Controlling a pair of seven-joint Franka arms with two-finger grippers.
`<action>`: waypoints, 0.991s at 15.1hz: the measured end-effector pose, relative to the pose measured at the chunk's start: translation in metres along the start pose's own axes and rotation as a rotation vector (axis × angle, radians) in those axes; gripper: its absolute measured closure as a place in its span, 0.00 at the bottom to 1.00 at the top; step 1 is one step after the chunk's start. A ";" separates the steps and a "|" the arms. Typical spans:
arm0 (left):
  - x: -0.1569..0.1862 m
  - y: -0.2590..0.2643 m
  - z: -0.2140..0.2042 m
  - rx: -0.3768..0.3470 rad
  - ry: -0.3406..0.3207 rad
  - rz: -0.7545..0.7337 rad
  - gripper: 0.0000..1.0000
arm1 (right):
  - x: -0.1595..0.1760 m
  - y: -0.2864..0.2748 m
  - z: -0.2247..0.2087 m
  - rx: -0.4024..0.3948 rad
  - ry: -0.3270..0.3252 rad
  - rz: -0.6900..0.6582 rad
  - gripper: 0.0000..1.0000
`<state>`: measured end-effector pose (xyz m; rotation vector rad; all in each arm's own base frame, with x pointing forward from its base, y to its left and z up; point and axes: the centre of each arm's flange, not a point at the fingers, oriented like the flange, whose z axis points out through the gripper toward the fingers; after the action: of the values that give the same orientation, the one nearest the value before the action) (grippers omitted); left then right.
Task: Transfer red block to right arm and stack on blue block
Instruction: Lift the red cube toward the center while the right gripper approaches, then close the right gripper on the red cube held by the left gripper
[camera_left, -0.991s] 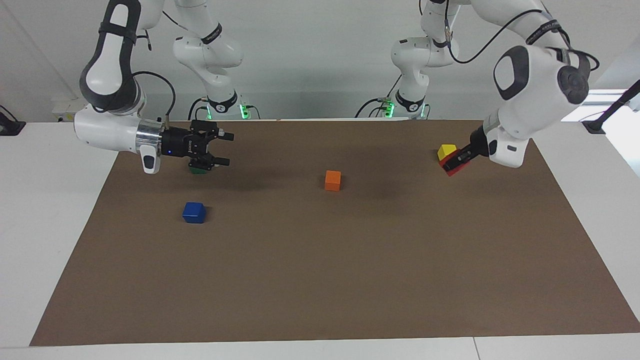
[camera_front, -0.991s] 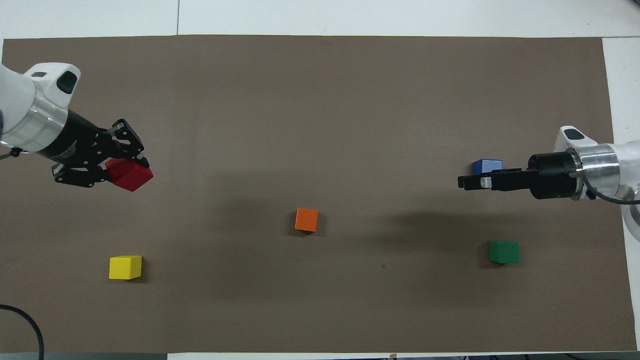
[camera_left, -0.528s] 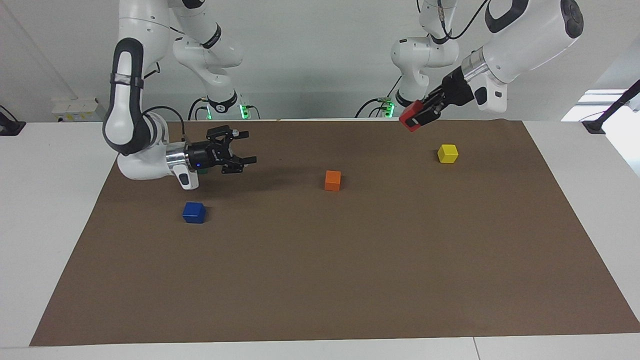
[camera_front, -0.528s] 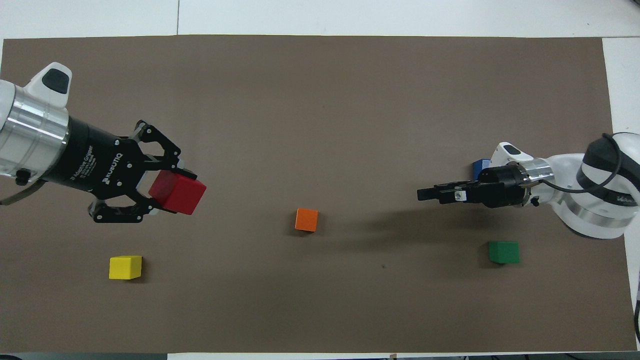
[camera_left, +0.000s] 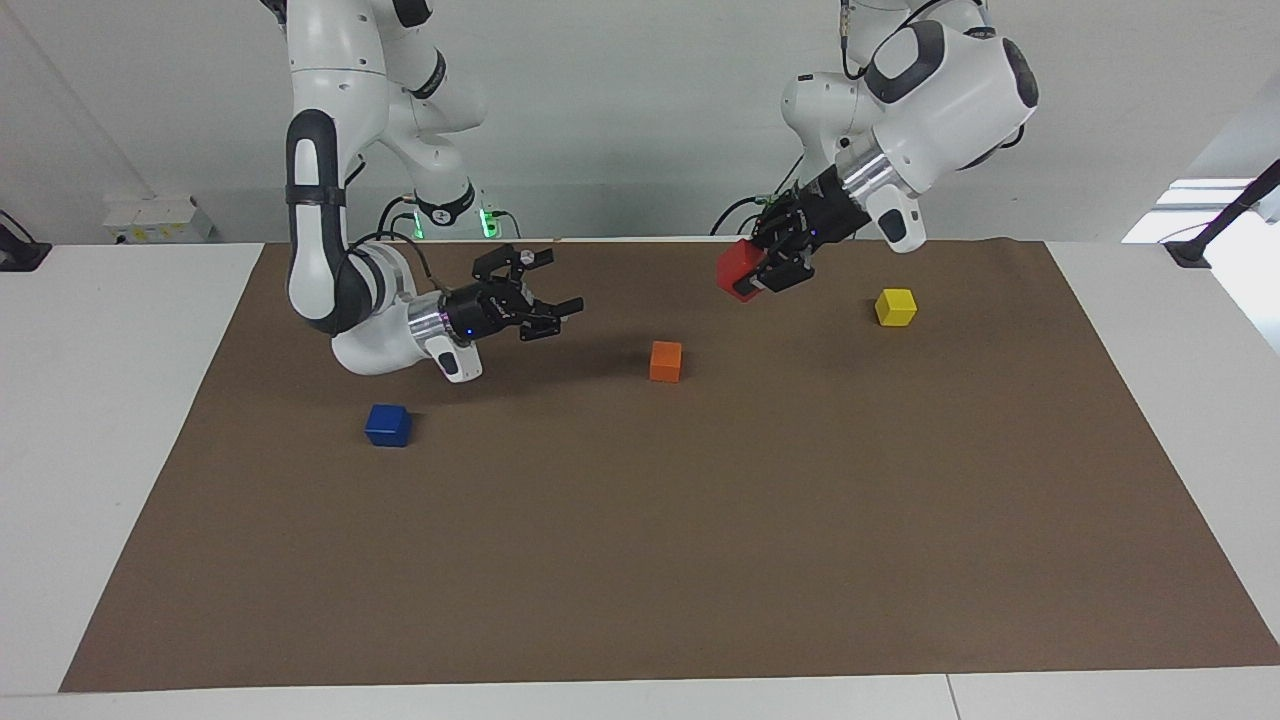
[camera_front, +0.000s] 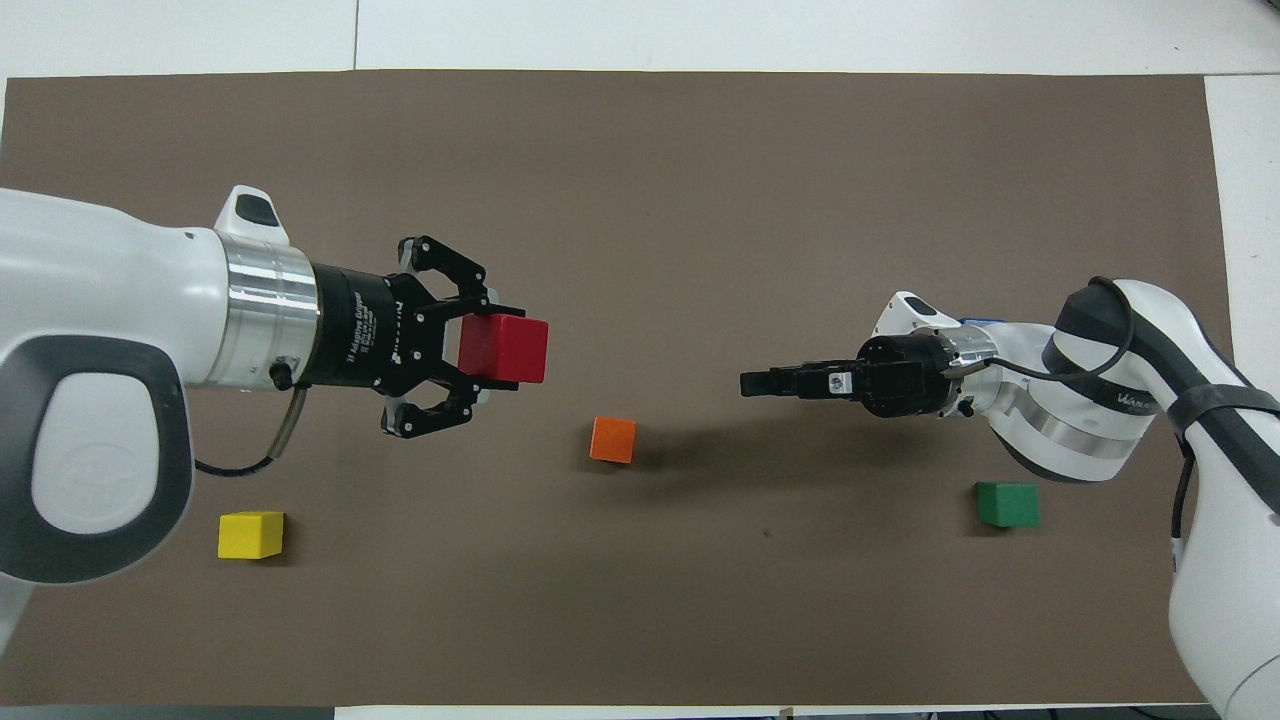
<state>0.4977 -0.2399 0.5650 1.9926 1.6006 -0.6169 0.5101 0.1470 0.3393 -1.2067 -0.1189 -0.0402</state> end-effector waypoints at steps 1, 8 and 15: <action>-0.004 -0.007 0.008 -0.002 -0.006 -0.003 0.46 | -0.001 0.001 0.001 0.001 0.000 -0.005 0.00; -0.020 -0.019 0.014 -0.018 -0.041 -0.028 0.46 | -0.014 0.030 0.063 0.146 0.067 -0.036 0.00; -0.018 -0.019 0.016 -0.032 -0.039 -0.040 0.46 | -0.032 0.066 0.093 0.299 0.077 -0.060 0.00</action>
<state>0.4749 -0.2606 0.5623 1.9185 1.6204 -0.6374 0.4778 0.2564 0.3065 -0.9016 -0.0906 -0.1174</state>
